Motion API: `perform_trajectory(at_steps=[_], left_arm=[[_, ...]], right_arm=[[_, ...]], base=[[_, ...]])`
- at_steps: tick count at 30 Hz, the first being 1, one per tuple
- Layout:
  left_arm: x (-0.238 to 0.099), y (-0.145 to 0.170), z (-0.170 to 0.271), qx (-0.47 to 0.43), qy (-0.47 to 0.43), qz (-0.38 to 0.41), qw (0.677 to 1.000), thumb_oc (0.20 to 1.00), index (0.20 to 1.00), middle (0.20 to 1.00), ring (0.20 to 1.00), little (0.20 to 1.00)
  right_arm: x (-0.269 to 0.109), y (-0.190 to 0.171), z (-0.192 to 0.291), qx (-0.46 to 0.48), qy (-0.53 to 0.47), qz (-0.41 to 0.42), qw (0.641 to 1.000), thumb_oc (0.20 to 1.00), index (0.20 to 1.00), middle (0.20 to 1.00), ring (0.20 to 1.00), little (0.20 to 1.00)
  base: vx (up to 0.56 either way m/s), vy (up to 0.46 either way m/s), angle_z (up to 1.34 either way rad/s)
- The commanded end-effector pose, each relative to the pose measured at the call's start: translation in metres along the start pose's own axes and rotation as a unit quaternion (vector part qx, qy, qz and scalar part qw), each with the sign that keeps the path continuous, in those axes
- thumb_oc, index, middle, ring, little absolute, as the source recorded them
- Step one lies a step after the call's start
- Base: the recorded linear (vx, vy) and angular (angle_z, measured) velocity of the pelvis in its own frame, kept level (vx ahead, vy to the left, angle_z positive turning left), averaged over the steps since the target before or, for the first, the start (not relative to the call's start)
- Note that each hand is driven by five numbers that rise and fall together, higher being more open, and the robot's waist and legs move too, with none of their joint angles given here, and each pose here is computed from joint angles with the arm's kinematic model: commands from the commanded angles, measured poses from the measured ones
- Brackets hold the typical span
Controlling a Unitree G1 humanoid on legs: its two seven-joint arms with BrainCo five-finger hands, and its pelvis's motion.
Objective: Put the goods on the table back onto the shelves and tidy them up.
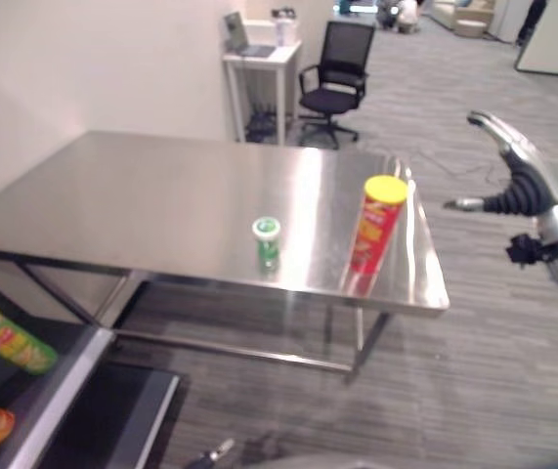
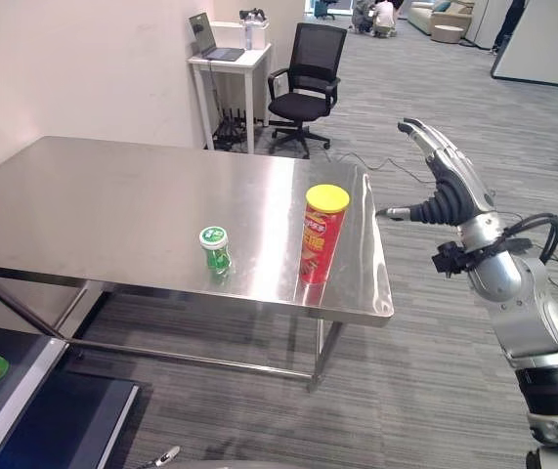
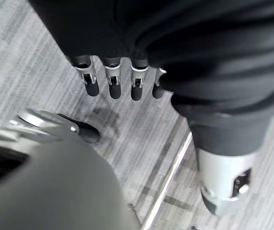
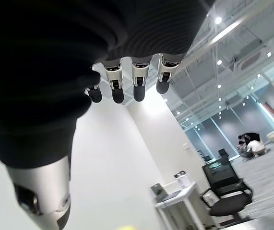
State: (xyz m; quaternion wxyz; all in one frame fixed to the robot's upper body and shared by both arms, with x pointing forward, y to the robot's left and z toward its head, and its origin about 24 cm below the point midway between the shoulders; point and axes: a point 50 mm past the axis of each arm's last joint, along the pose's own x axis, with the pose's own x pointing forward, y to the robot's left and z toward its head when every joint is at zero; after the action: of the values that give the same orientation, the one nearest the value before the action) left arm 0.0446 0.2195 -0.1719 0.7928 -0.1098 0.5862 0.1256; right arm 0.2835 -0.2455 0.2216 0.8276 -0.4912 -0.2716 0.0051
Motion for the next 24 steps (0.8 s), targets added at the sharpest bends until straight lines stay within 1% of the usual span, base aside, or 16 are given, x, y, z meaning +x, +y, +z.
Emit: perform_trajectory(at_steps=[1, 4, 5, 6, 7, 9, 10, 11, 12, 15, 16, 17, 20, 21, 24], left_arm=[[0.004, -0.020, 0.005, 0.020, 0.007, -0.023, 1.000, 1.000, 1.000, 1.000, 1.000, 1.000], [0.005, -0.024, 0.004, 0.016, 0.007, -0.032, 0.999, 1.000, 1.000, 1.000, 1.000, 1.000], [0.005, -0.024, 0.004, 0.015, 0.007, -0.032, 0.999, 1.000, 1.000, 1.000, 1.000, 1.000], [0.004, -0.024, 0.001, 0.008, 0.011, -0.032, 0.999, 1.000, 1.000, 1.000, 1.000, 1.000], [0.004, -0.023, 0.000, 0.005, 0.013, -0.030, 0.999, 1.000, 1.000, 1.000, 1.000, 1.000], [0.004, -0.022, -0.001, -0.001, 0.014, -0.027, 1.000, 1.000, 1.000, 1.000, 1.000, 1.000], [0.004, -0.021, 0.000, -0.010, 0.014, -0.023, 1.000, 1.000, 1.000, 1.000, 1.000, 1.000], [0.004, -0.022, 0.000, -0.011, 0.013, -0.023, 1.000, 1.000, 1.000, 1.000, 1.000, 1.000], [0.004, -0.021, 0.000, -0.016, 0.012, -0.021, 1.000, 1.000, 1.000, 1.000, 1.000, 1.000], [0.004, -0.022, 0.000, -0.018, 0.011, -0.023, 1.000, 1.000, 1.000, 1.000, 1.000, 1.000], [0.004, -0.021, -0.001, -0.020, 0.013, -0.024, 0.999, 1.000, 1.000, 1.000, 1.000, 1.000], [0.004, -0.022, -0.001, -0.021, 0.013, -0.024, 0.999, 1.000, 1.000, 1.000, 1.000, 1.000], [0.004, -0.022, -0.002, -0.023, 0.013, -0.027, 0.999, 1.000, 1.000, 1.000, 1.000, 1.000], [0.004, -0.022, -0.002, -0.023, 0.012, -0.030, 0.999, 1.000, 1.000, 1.000, 1.000, 1.000], [0.004, -0.024, 0.000, -0.019, 0.008, -0.037, 0.999, 1.000, 1.000, 1.000, 1.000, 1.000]], right_arm=[[0.022, -0.009, 0.011, 0.072, -0.032, -0.003, 0.997, 1.000, 1.000, 1.000, 1.000, 1.000], [0.028, -0.005, 0.012, 0.130, -0.036, 0.018, 0.991, 1.000, 1.000, 1.000, 1.000, 1.000], [0.028, -0.005, 0.012, 0.130, -0.036, 0.018, 0.991, 1.000, 1.000, 1.000, 1.000, 1.000], [0.031, -0.004, 0.014, 0.169, -0.043, 0.016, 0.985, 1.000, 1.000, 1.000, 1.000, 1.000], [0.033, -0.004, 0.016, 0.185, -0.049, 0.017, 0.981, 1.000, 1.000, 1.000, 1.000, 1.000], [0.034, -0.003, 0.018, 0.201, -0.052, 0.017, 0.978, 1.000, 1.000, 1.000, 1.000, 1.000], [0.037, 0.000, 0.024, 0.223, -0.065, 0.029, 0.972, 1.000, 1.000, 1.000, 1.000, 1.000], [0.037, 0.000, 0.024, 0.223, -0.066, 0.029, 0.972, 1.000, 1.000, 1.000, 1.000, 1.000], [0.038, 0.002, 0.030, 0.235, -0.075, 0.048, 0.968, 1.000, 1.000, 1.000, 1.000, 1.000], [0.039, 0.005, 0.034, 0.235, -0.081, 0.070, 0.966, 1.000, 1.000, 1.000, 1.000, 1.000], [0.039, 0.009, 0.035, 0.234, -0.082, 0.092, 0.964, 1.000, 1.000, 1.000, 1.000, 1.000], [0.039, 0.009, 0.035, 0.234, -0.082, 0.093, 0.964, 1.000, 1.000, 1.000, 1.000, 1.000], [0.039, 0.015, 0.037, 0.218, -0.080, 0.125, 0.965, 1.000, 1.000, 1.000, 1.000, 1.000], [0.038, 0.020, 0.036, 0.194, -0.075, 0.153, 0.966, 1.000, 1.000, 1.000, 1.000, 1.000], [0.039, 0.024, 0.034, 0.135, -0.068, 0.177, 0.973, 1.000, 1.000, 1.000, 1.000, 1.000]], base=[[-0.01, 0.000, -0.04], [0.00, 0.001, 0.02], [0.00, 0.000, 0.00], [0.00, 0.000, 0.00], [0.00, 0.000, 0.00], [0.00, 0.000, 0.00], [0.00, 0.000, 0.00], [0.00, 0.000, 0.00], [0.00, 0.000, 0.00], [0.00, 0.000, 0.00], [0.00, 0.000, 0.00], [0.00, 0.000, 0.00], [0.00, 0.000, 0.00], [0.00, 0.000, 0.00], [0.00, 0.000, 0.00]])
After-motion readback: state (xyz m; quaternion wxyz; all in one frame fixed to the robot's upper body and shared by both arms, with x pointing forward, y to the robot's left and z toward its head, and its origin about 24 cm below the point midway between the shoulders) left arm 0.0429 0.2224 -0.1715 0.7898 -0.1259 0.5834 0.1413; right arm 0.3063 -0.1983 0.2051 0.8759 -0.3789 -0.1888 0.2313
